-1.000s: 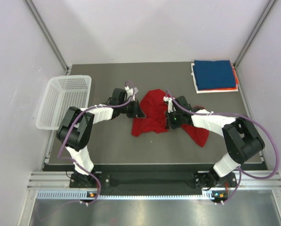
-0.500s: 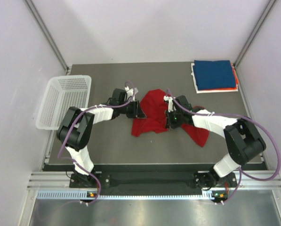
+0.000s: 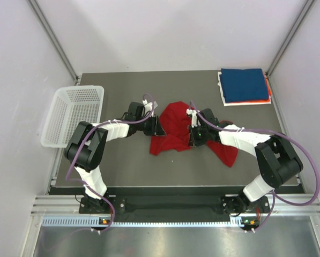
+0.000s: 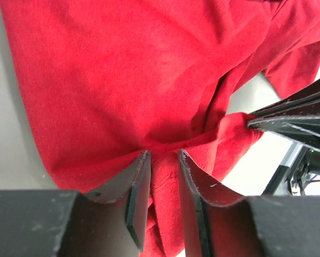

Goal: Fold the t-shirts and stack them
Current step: Flatten the tshirt out

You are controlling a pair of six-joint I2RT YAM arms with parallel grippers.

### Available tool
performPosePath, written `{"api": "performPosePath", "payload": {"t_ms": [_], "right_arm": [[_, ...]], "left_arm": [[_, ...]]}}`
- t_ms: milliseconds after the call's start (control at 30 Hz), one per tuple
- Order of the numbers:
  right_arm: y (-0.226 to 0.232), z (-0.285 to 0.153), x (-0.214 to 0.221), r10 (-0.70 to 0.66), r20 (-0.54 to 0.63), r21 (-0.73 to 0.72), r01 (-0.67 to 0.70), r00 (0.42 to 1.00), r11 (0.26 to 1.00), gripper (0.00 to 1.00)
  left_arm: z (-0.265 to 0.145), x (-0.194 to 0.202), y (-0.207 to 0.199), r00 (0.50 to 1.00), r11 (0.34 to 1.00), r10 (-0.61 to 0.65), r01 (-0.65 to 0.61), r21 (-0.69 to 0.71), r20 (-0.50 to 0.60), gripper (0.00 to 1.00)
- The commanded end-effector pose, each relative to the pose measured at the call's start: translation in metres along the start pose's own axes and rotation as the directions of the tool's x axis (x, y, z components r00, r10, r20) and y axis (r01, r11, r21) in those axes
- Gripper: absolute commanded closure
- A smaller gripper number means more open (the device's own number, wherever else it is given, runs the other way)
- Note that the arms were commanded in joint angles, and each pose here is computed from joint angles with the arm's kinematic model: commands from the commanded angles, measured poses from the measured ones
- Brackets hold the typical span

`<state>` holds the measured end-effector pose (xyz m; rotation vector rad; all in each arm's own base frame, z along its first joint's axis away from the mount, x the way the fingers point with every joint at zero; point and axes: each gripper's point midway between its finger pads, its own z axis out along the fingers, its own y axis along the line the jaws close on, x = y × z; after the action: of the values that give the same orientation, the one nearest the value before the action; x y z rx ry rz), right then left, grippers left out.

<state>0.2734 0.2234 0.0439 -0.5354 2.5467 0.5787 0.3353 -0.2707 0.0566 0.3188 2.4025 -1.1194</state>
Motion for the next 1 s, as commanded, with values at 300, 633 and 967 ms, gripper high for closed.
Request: {"api": "performPosePath", "payload": {"t_ms": [300, 633, 967], "right_arm": [[0.011, -0.010, -0.022, -0.022, 0.067, -0.020, 0.023, 0.998, 1.000, 0.99], [-0.031, -0.078, -0.088, 0.181, 0.185, 0.349, -0.237, 0.966, 0.907, 0.54], [-0.098, -0.140, -0.004, 0.540, 0.339, 0.523, -0.631, 0.771, 0.573, 0.48]], "left_arm": [[-0.005, 0.000, -0.010, 1.000, 0.999, 0.022, -0.022, 0.035, 0.012, 1.00], [-0.080, -0.084, -0.005, 0.962, 0.924, 0.003, 0.102, -0.369, 0.272, 1.00], [-0.222, -0.126, -0.011, 0.832, 0.742, 0.138, 0.273, -0.612, 0.538, 1.00]]}}
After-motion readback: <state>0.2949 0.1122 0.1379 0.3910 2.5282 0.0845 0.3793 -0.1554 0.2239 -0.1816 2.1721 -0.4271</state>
